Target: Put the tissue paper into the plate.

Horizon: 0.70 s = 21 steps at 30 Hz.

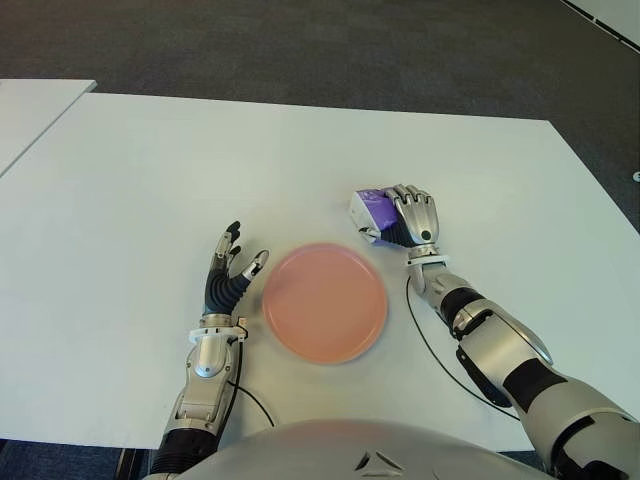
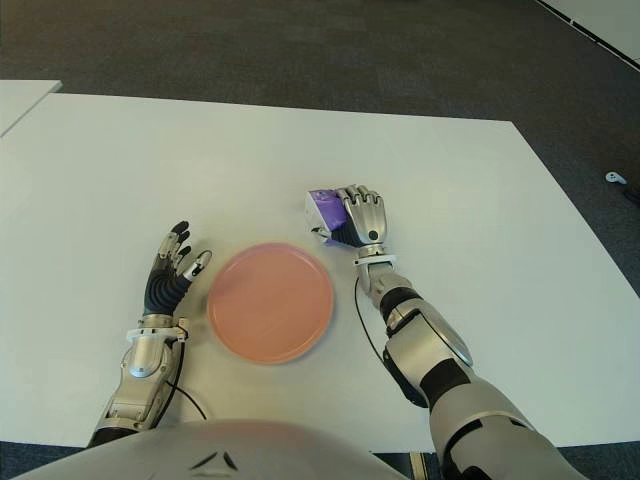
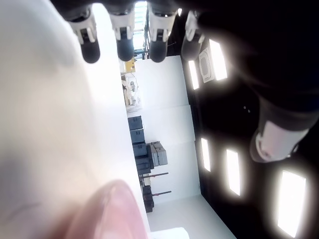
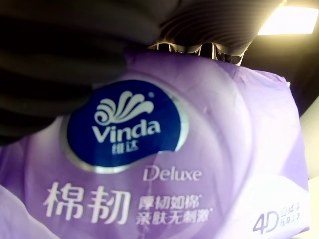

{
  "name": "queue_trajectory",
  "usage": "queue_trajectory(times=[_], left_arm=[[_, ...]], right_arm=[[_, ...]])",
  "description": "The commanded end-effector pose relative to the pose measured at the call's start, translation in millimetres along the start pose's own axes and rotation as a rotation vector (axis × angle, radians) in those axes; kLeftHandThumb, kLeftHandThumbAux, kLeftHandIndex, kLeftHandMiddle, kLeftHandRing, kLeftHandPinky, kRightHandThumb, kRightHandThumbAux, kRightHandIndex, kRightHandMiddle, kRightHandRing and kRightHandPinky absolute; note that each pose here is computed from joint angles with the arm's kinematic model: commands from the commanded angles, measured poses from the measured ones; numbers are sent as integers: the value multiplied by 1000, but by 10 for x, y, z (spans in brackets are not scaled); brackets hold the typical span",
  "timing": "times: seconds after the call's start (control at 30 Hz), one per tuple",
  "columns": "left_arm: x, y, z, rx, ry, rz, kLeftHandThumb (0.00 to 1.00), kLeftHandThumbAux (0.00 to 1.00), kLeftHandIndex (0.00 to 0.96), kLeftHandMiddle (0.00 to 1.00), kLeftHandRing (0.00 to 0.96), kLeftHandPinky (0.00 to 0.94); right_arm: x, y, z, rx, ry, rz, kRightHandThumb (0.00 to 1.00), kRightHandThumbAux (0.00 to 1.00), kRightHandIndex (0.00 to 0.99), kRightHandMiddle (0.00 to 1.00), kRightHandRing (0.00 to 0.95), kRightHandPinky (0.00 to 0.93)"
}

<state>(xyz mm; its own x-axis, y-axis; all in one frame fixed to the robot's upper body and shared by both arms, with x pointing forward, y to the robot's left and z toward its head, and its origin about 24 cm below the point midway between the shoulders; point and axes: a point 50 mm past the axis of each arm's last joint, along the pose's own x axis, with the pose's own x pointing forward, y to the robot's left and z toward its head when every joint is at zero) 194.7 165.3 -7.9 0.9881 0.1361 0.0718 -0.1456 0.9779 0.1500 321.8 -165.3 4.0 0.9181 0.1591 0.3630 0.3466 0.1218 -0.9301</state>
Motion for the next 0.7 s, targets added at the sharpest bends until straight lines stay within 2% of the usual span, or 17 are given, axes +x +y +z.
queue_trajectory(times=[0.03,0.27,0.4,0.7], left_arm=[[-16,17,-64,12,29,2,0,531,0,0,0,0],[-10,29,-79,18,37,11,0,527,0,0,0,0],[-6,38,-85,20,42,17,0,525,0,0,0,0],[-7,52,-91,28,48,13,0,519,0,0,0,0]], right_arm=[[-296,140,-165,-2,81,120,853,679,397,537,869,850],[-176,57,-224,60,135,77,853,679,397,537,871,846],[-2,-78,-314,124,180,21,854,679,397,536,870,831],[546,-557,-325,309,201,-238,855,679,397,536,869,832]])
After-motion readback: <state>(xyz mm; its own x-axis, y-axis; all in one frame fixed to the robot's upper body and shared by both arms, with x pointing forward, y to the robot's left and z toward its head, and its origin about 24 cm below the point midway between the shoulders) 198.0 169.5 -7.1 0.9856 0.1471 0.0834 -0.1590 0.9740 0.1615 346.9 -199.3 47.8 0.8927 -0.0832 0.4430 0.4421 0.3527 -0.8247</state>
